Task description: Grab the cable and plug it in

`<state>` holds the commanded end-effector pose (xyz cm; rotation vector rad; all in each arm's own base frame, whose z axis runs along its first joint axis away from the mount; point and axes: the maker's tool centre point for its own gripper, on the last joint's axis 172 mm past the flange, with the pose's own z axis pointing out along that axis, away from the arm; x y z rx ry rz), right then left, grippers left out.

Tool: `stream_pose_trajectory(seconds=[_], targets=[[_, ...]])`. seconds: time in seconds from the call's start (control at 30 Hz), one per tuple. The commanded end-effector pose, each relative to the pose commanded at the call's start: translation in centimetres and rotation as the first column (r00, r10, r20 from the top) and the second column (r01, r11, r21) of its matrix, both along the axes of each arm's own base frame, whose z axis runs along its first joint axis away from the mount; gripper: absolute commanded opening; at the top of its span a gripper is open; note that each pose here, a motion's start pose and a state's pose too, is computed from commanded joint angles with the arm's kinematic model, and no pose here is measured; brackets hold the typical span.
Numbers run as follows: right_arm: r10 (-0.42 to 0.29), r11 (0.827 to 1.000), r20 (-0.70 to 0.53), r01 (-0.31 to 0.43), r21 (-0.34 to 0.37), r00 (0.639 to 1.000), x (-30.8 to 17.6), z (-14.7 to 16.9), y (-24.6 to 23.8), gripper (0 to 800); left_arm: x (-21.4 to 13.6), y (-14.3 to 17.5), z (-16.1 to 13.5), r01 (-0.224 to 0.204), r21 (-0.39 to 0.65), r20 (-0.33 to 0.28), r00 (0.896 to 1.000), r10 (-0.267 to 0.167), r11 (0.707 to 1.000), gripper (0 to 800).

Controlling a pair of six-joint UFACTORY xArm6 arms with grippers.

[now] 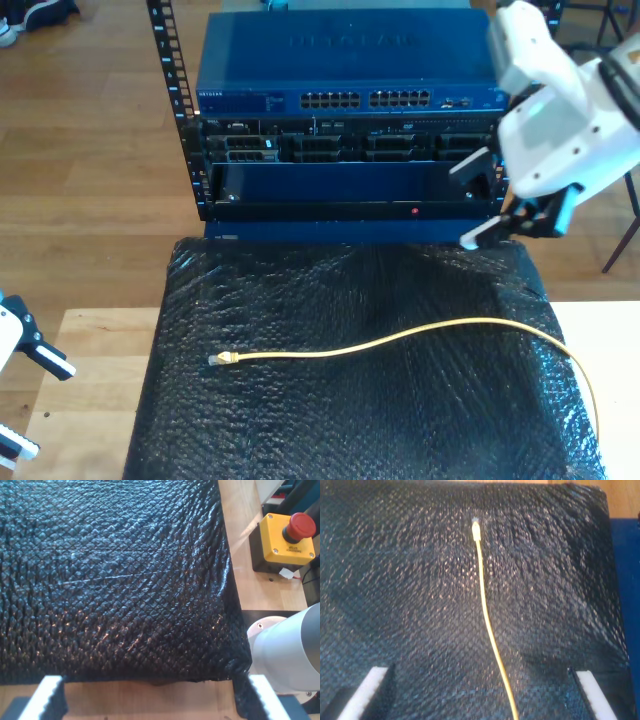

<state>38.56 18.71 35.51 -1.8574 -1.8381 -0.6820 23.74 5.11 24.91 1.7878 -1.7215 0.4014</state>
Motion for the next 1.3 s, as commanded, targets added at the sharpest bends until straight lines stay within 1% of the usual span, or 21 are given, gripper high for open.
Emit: stream_pose_trajectory(seconds=[0.1, 0.27, 0.4, 0.6, 0.7, 0.8, 0.9, 1.03, 1.13, 1.2, 1.3], targets=[[0.017, 1.0, -0.011, -0.017, -0.024, 1.0, -0.1, -0.9, 1.5, 788, 0.0, 0.0, 0.0, -0.003, -0.001, -0.002, 1.0, 0.003, 1.0, 800], [0.074, 0.994, -0.005, -0.074, -0.079, 0.997, -0.4, -2.5, 4.0, 787, -0.4, -0.3, -0.5, -0.004, -0.009, -0.014, 1.0, 0.004, 1.0, 800], [0.087, 0.991, -0.008, -0.087, -0.099, 0.996, 0.1, -3.6, 5.8, 787, -0.6, -0.5, -1.0, -0.008, -0.013, -0.025, 1.0, 0.008, 1.0, 800], [0.137, 0.981, -0.04, -0.141, -0.133, 0.99, -0.1, -5.5, 8.7, 787, -0.1, 0.0, -1.5, -0.018, 0.005, -0.008, 1.0, 0.018, 1.0, 800], [0.158, 0.975, -0.06, -0.166, -0.15, 0.986, -0.1, -6.5, 10.1, 787, 0.0, 0.1, -1.6, -0.023, 0.006, -0.011, 1.0, 0.023, 1.0, 800], [0.163, 0.968, -0.057, -0.171, -0.182, 0.985, 0.5, -7.8, 11.5, 787, 0.1, 0.1, -1.9, -0.029, 0.005, -0.019, 0.999, 0.029, 1.0, 800], [0.164, 0.956, -0.047, -0.171, -0.239, 0.985, 1.2, -9.1, 12.2, 786, 0.0, 0.0, -2.7, -0.034, -0.001, -0.031, 0.999, 0.034, 0.999, 800], [0.191, 0.929, -0.049, -0.196, -0.315, 0.98, 1.2, -11.1, 14.3, 784, 0.0, 0.0, -4.1, -0.056, 0.009, -0.04, 0.998, 0.057, 0.998, 800], [0.202, 0.913, -0.057, -0.209, -0.349, 0.978, 1.0, -12.2, 15.3, 786, 0.2, 0.2, -4.8, -0.067, 0.017, -0.04, 0.997, 0.067, 0.998, 800], [0.203, 0.906, -0.063, -0.212, -0.367, 0.977, 0.8, -12.7, 16.0, 787, 0.1, 0.2, -5.1, -0.07, 0.011, -0.053, 0.996, 0.071, 0.997, 800], [0.218, 0.888, -0.045, -0.217, -0.405, 0.975, 0.9, -13.6, 17.4, 786, 0.1, 0.2, -5.2, -0.082, 0.013, -0.067, 0.994, 0.083, 0.997, 800]])
